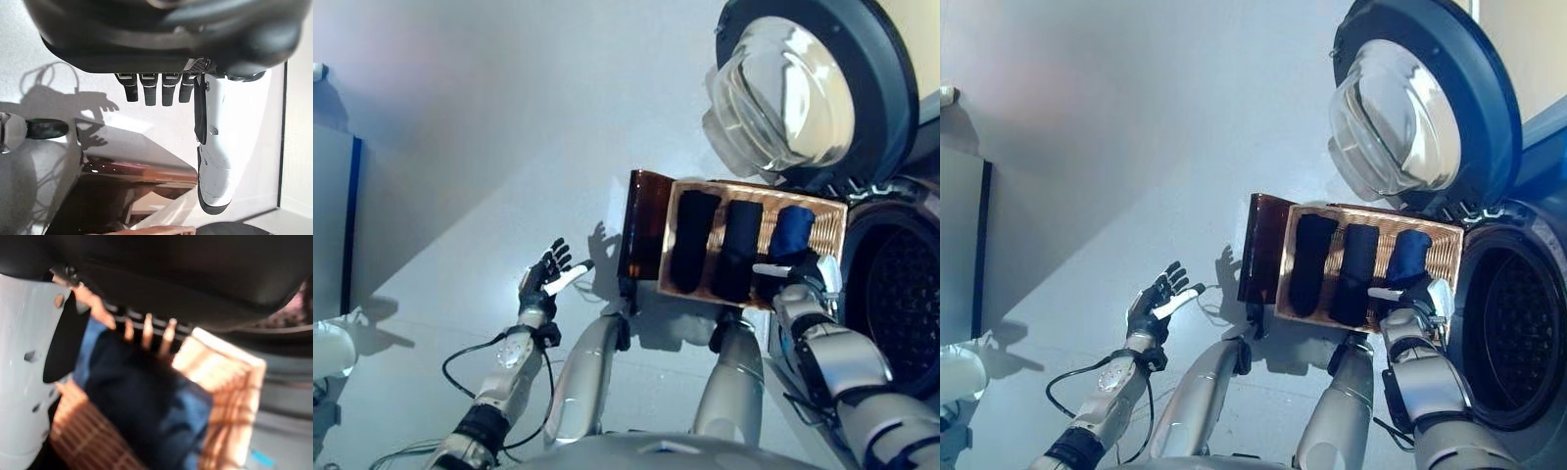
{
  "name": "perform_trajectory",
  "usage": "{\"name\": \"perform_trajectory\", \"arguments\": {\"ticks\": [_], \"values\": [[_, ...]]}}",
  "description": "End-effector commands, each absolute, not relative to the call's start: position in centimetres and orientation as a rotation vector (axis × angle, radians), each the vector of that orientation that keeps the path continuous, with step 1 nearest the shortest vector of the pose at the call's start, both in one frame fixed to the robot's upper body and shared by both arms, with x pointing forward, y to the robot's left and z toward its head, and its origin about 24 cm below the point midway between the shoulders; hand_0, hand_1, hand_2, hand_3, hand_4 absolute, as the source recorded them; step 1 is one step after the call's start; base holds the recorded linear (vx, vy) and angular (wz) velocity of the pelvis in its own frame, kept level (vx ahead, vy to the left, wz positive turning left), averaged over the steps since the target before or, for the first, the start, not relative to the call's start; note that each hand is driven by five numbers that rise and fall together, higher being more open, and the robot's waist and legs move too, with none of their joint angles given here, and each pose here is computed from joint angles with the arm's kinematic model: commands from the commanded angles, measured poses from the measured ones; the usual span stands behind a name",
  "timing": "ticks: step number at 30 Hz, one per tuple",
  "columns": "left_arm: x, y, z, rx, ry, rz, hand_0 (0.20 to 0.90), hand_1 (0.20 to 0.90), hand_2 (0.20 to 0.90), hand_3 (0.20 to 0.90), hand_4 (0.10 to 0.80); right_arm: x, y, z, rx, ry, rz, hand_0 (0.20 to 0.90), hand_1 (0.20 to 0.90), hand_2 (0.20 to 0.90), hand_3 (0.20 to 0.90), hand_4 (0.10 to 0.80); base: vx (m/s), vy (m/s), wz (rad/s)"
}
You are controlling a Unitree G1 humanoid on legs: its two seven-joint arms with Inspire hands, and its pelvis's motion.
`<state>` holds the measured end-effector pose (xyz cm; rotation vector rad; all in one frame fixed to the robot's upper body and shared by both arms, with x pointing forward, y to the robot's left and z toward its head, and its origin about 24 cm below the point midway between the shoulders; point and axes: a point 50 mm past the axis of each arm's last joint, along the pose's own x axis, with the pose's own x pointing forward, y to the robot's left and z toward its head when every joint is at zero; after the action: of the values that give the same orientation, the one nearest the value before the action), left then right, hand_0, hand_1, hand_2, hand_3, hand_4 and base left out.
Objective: Pick up the clothes and place them into the washing machine
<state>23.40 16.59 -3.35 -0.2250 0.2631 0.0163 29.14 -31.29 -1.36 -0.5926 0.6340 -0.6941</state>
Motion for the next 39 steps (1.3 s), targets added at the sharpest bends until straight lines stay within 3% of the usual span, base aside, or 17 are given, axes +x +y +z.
{"name": "perform_trajectory", "arguments": {"ticks": [1, 7, 8, 9, 11, 12, 13, 39], "values": [[23.7, 17.2, 0.0, -0.231, 0.097, -0.02, 0.9, 0.9, 0.9, 0.9, 0.8, 29.1, -34.2, 1.0, -0.613, 0.601, -0.831, 0.9, 0.9, 0.9, 0.9, 0.8, -0.019, 0.005, 0.13], [23.6, 17.3, 0.7, -0.233, 0.068, -0.034, 0.9, 0.9, 0.9, 0.9, 0.8, 29.3, -34.3, 1.3, -0.611, 0.601, -0.818, 0.9, 0.9, 0.9, 0.9, 0.8, 0.005, 0.003, 0.1], [23.6, 17.4, 0.7, -0.233, 0.07, -0.034, 0.9, 0.9, 0.9, 0.9, 0.8, 29.4, -34.2, 1.3, -0.614, 0.604, -0.813, 0.672, 0.672, 0.672, 0.672, 0.637, 0.088, 0.001, 0.04], [23.5, 17.4, 0.6, -0.233, 0.072, -0.033, 0.9, 0.9, 0.9, 0.9, 0.8, 29.4, -34.3, 1.4, -0.618, 0.605, -0.811, 0.505, 0.505, 0.505, 0.505, 0.518, 0.092, -0.002, 0.01], [23.5, 17.5, 0.6, -0.232, 0.075, -0.032, 0.9, 0.9, 0.9, 0.9, 0.8, 29.6, -34.3, 1.7, -0.627, 0.606, -0.81, 0.392, 0.392, 0.392, 0.392, 0.437, -0.01, 0.003, -0.02], [23.4, 17.5, 0.6, -0.232, 0.076, -0.031, 0.9, 0.9, 0.9, 0.9, 0.8, 29.6, -34.4, 1.8, -0.633, 0.608, -0.808, 0.266, 0.266, 0.266, 0.266, 0.347, -0.025, 0.013, -0.03], [23.3, 17.6, 0.7, -0.23, 0.074, -0.031, 0.9, 0.9, 0.9, 0.9, 0.8, 29.6, -34.6, 1.9, -0.635, 0.611, -0.812, 0.205, 0.205, 0.205, 0.205, 0.304, 0.0, 0.0, 0.0], [23.2, 18.4, 0.1, -0.232, 0.099, 0.006, 0.9, 0.9, 0.9, 0.9, 0.8, 28.4, -35.5, 1.3, -0.493, 0.616, -0.885, 0.2, 0.2, 0.2, 0.2, 0.3, 0.001, -0.001, 0.0]]}}
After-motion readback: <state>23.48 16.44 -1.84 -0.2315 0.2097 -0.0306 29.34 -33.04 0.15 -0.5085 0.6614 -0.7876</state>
